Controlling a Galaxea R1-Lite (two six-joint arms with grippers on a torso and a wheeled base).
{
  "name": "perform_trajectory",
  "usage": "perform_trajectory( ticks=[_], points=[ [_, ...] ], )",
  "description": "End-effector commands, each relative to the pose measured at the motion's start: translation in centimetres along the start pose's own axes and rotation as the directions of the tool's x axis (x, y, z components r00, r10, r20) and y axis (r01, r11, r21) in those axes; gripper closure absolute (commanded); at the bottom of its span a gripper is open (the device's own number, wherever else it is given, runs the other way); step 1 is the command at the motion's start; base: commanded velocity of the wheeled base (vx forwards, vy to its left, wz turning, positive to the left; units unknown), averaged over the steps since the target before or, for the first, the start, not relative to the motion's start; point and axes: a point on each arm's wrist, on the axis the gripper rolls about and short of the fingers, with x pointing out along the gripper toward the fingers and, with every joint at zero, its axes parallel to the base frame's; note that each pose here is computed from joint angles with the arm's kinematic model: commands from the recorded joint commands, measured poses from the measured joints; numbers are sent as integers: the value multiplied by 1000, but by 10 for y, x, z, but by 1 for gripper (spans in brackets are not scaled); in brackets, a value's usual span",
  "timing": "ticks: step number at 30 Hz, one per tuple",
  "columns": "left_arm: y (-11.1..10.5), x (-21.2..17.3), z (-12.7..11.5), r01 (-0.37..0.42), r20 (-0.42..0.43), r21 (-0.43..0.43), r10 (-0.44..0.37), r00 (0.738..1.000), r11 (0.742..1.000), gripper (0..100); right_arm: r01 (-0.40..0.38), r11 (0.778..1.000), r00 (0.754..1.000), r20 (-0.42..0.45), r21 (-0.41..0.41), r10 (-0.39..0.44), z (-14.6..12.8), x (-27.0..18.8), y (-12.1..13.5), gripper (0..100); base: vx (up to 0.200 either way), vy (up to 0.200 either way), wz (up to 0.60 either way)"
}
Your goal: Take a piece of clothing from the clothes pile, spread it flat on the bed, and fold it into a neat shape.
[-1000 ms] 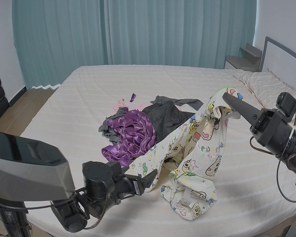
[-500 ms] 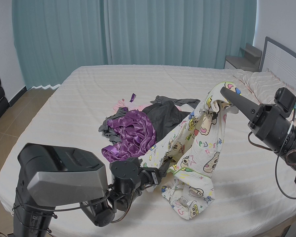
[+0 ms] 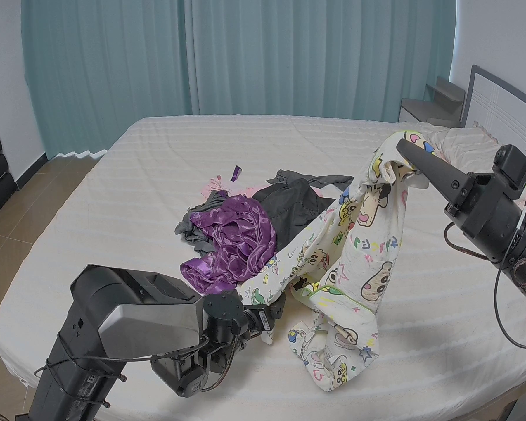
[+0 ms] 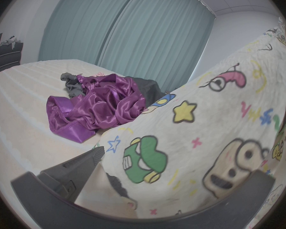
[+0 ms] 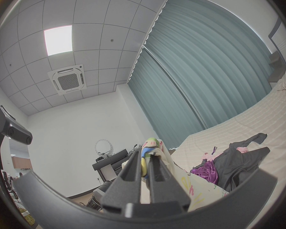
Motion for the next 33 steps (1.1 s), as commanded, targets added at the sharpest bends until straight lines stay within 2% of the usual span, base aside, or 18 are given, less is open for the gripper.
perform_trajectory(
  ticks=[1,4,5,9,11,14,16,17,20,22,23,24,27,31,33],
  points=[
    [5,3,-5,-12,-10,-7,12,1000,1000,0,4,1000,1000,1,-1,-4,0,-1,-1,100,0,0,0],
    [8,3,-5,-21,-13,-50,20,1000,999,0,11,1000,1000,0,2,-11,0,-2,-1,100,0,0,0],
    [8,2,-5,-20,-15,-65,20,1000,998,100,13,1000,1000,-1,2,-13,0,-3,-2,100,0,0,0],
    [10,-2,-6,-29,-25,-82,27,999,996,100,38,999,999,-12,2,-38,-3,-6,-7,100,0,0,0],
    [13,-12,-5,-44,-44,-74,41,998,996,100,76,997,997,-23,-2,-76,-5,-12,-14,100,0,0,0],
    [11,-35,18,-29,-4,-94,29,1000,995,100,142,990,989,-32,-8,-142,-7,-21,-26,100,0,0,0],
    [11,-39,23,-30,0,-97,30,1000,995,100,153,988,988,-34,-9,-154,-8,-23,-28,100,0,0,0],
    [5,-61,48,-13,36,-116,17,999,993,100,209,978,977,-46,-12,-209,-10,-29,-40,100,0,0,0],
    [-7,-99,88,40,120,-140,-23,992,989,100,299,954,951,-81,-7,-299,-18,-34,-62,100,0,0,0],
    [-7,-99,88,40,120,-140,-23,992,989,100,299,954,951,-81,-7,-299,-18,-34,-62,100,0,0,0],
    [-15,-126,117,86,200,-142,-57,978,986,100,348,937,934,-89,8,-346,-22,-34,-76,100,0,0,0],
    [-17,-133,125,81,215,-127,-52,975,989,100,359,933,931,-80,19,-356,-21,-33,-81,100,0,0,0],
    [-28,-149,159,5,284,-93,22,959,996,100,330,942,943,19,57,-331,3,-15,-83,100,0,0,0],
    [-50,-172,211,34,391,-124,17,920,992,100,310,949,935,165,53,-314,32,5,-72,100,0,0,0],
    [-56,-186,229,45,403,-127,10,915,991,100,271,962,938,213,47,-274,46,12,-56,100,0,0,0]
  ],
)
